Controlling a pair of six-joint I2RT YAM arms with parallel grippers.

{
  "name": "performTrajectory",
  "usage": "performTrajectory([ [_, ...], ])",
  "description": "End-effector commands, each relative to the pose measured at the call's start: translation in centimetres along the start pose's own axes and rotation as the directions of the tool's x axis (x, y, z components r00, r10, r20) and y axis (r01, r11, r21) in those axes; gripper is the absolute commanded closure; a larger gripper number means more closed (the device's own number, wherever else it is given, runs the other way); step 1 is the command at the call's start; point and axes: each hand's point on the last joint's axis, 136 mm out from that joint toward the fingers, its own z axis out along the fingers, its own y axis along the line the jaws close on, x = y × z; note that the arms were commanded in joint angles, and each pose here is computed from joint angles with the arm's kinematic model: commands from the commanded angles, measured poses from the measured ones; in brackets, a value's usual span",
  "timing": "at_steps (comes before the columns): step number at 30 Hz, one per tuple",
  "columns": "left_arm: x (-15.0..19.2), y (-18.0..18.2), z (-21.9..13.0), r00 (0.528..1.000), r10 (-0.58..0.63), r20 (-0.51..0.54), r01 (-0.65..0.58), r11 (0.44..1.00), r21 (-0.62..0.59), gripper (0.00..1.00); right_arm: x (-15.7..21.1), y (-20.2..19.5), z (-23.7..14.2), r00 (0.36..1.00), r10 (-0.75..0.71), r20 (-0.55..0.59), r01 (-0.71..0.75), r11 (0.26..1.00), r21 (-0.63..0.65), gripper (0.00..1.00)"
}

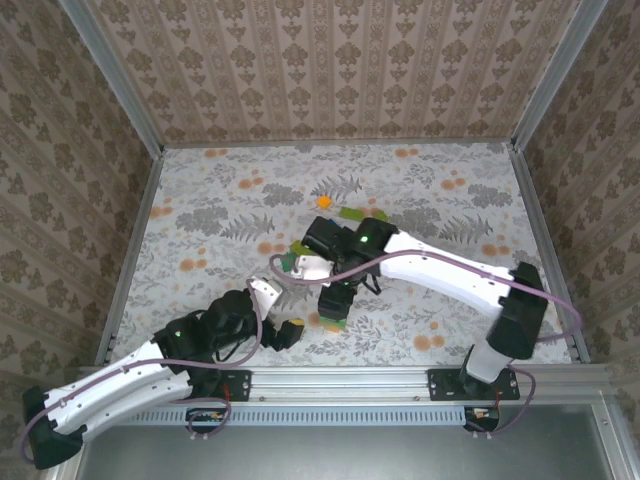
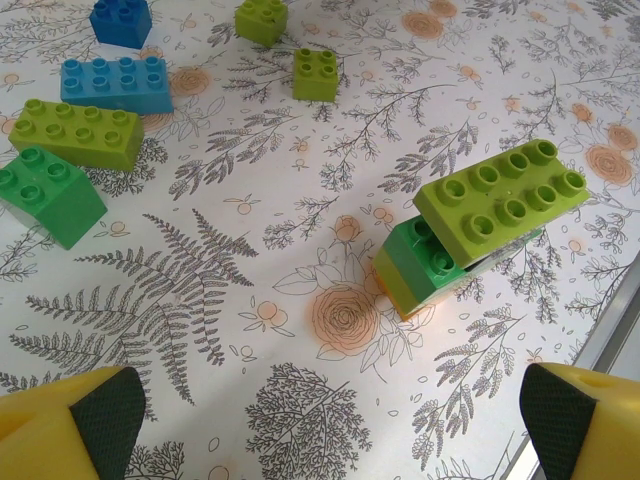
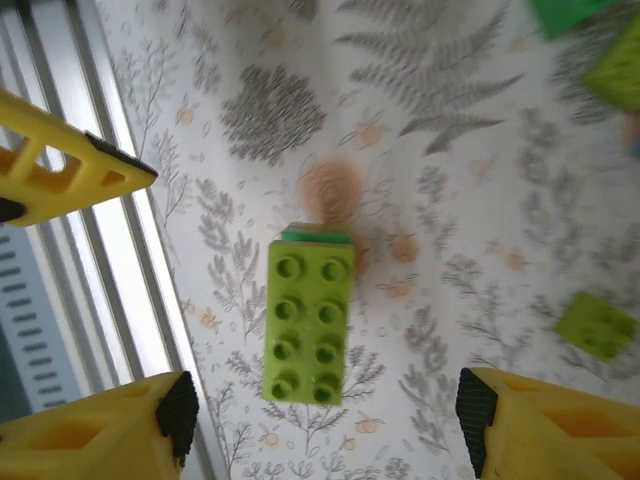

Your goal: Assemble a carrot with lego

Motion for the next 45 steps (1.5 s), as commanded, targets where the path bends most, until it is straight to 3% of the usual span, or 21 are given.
performTrajectory([
  [1, -0.2, -0.7, 0.1, 1.0, 0.025, 0.004, -0.025, 0.999, 0.034, 0.0, -0.3, -3.6, -2.5, 0.987, 0.113, 0.115, -0.133, 0.973, 0.188, 0.24],
  [7, -1.6, -1.1, 0.0, 0.997, -0.007, 0.078, 0.003, 0.998, 0.055, 0.0, 3.6, -8.9, -3.4, 0.864, 0.444, 0.238, -0.497, 0.828, 0.261, 0.22],
  [13, -1.7, -1.7, 1.7, 0.992, -0.055, 0.116, 0.044, 0.994, 0.1, 0.0, 7.6, -11.0, -0.3, 0.794, 0.575, 0.197, -0.607, 0.743, 0.281, 0.22],
  [18, -0.8, -2.8, 3.2, 0.992, -0.02, 0.125, -0.001, 0.986, 0.166, 0.0, 8.1, -11.0, 1.5, 0.789, 0.588, 0.178, -0.614, 0.753, 0.236, 0.22],
  [33, -0.4, -3.1, 4.9, 0.916, 0.289, 0.28, -0.319, 0.945, 0.069, 0.0, 8.4, -10.9, 3.1, 0.789, 0.597, 0.146, -0.614, 0.773, 0.161, 0.23],
  [39, -1.1, -2.3, 5.8, 0.908, 0.279, 0.312, -0.321, 0.943, 0.092, 0.0, 8.2, -10.7, 3.3, 0.788, 0.6, 0.138, -0.615, 0.775, 0.144, 0.24],
  [45, -2.1, -3.7, 6.4, 0.885, 0.315, 0.342, -0.394, 0.899, 0.191, 0.0, 8.6, -10.7, 4.7, 0.784, 0.613, 0.093, -0.62, 0.773, 0.135, 0.24],
])
